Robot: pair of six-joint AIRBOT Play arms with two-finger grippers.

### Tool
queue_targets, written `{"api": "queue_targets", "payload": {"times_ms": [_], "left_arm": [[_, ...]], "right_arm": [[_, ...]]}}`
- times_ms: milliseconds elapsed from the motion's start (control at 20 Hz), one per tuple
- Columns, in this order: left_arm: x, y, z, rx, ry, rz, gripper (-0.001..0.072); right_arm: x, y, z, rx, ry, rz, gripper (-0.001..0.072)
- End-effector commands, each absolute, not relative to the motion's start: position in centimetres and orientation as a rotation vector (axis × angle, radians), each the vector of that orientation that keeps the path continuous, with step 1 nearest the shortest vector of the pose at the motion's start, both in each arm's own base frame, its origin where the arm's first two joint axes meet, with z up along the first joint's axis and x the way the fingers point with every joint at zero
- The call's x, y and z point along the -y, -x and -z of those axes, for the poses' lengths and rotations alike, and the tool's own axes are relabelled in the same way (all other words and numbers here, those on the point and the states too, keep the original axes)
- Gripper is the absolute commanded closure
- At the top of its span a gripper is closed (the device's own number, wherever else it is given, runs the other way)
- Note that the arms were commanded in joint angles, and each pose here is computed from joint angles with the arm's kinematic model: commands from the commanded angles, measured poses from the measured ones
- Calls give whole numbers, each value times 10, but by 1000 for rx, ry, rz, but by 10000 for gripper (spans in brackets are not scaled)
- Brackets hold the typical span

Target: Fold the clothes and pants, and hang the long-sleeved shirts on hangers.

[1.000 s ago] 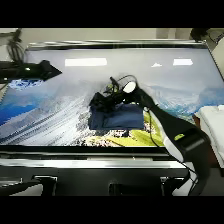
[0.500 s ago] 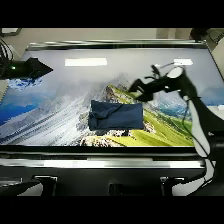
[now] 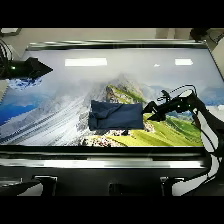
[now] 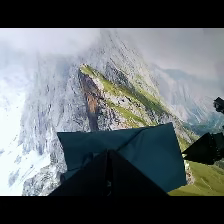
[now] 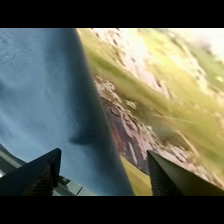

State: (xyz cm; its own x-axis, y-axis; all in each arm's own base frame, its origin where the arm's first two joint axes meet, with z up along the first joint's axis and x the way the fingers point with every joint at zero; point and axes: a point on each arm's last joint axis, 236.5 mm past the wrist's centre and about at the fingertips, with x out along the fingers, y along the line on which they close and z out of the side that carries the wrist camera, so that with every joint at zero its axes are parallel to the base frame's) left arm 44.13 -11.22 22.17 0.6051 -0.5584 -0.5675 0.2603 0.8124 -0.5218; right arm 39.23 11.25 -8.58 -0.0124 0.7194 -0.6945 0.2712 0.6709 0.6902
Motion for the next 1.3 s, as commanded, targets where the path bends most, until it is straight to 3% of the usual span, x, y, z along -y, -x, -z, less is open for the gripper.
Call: {"api": "queue_targets", "payload": {"times_ms": [0, 100, 150, 200, 250, 450, 700, 950, 1250], "left_arm": [[112, -441, -222, -789, 421, 485, 686], [113, -441, -222, -790, 421, 486, 687], [113, -441, -223, -789, 423, 488, 686], [114, -441, -224, -788, 429, 493, 686], [115, -441, -224, -787, 430, 495, 686], [115, -441, -224, -784, 429, 497, 686], [114, -443, -225, -772, 419, 497, 685], [114, -443, -226, -766, 398, 506, 685], [114, -443, -225, -767, 398, 507, 685]], "right_arm": [[-136, -399, 86, -1542, -924, -531, 135], [-151, -393, 93, -1571, -903, -552, 176], [-158, -390, 95, -1584, -891, -565, 275], [-164, -388, 95, -1584, -871, -587, 455], [-169, -391, 87, -1554, -868, -633, 678], [-153, -436, -8, -1317, -872, -742, 676], [-50, -471, -151, -1065, -726, -493, 676], [90, -455, -215, -923, -738, -127, 676], [251, -385, -225, -764, -958, 254, 676]]}}
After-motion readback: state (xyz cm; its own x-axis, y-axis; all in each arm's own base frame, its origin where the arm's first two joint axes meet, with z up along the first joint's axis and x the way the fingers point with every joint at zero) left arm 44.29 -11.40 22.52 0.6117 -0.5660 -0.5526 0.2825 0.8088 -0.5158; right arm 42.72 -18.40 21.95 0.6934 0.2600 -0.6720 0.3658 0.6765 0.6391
